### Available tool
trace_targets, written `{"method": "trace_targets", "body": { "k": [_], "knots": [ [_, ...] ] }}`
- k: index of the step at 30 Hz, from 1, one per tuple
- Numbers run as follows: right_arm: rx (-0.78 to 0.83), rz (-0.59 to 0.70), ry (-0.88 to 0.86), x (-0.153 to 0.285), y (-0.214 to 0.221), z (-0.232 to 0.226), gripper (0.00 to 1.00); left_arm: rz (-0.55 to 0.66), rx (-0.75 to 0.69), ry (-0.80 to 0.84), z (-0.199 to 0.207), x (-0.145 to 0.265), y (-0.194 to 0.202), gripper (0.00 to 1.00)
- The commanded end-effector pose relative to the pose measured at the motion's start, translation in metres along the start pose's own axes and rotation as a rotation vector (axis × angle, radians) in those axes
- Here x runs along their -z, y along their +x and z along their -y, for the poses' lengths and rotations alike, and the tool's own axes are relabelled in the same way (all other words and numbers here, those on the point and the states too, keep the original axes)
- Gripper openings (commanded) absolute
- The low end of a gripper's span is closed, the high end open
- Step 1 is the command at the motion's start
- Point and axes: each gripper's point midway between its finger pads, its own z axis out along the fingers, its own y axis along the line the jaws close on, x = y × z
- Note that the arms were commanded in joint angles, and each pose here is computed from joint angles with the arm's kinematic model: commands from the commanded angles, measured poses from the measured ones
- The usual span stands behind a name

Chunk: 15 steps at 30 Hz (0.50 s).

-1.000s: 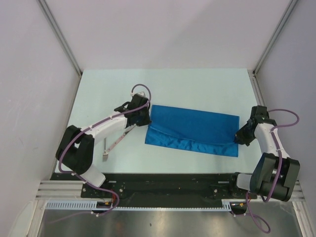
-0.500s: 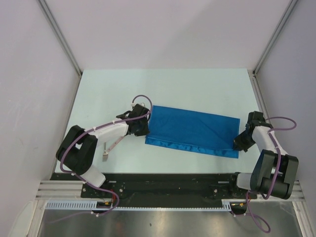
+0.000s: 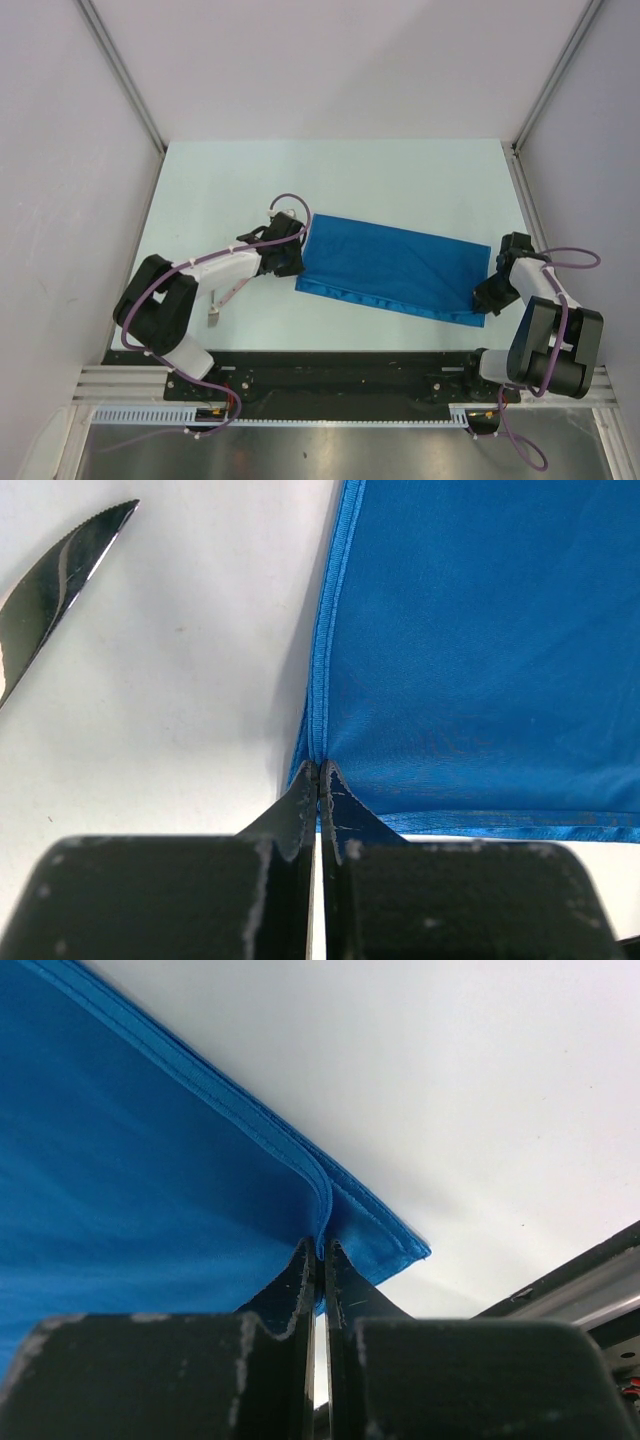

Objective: Fold the napkin into a case and place the utensils inside
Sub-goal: Fold and flatten the napkin at the center of the board.

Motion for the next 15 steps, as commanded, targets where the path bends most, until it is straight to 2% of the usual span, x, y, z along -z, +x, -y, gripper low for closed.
{"method": "trace_targets", "body": {
  "k": [1, 8, 15],
  "knots": [
    [-0.037, 0.032, 0.027, -0.004, -0.006, 0.005, 0.00, 0.021, 0.004, -0.003, 0.000, 0.002, -0.001, 0.00],
    [-0.036, 0.040, 0.027, -0.004, -0.007, 0.006, 0.00, 0.014, 0.005, -0.003, -0.003, 0.007, 0.008, 0.00],
    [-0.061, 0.098, 0.013, 0.016, -0.012, 0.008, 0.00, 0.032, 0.002, 0.010, 0.001, 0.016, 0.008, 0.00]
  ]
}}
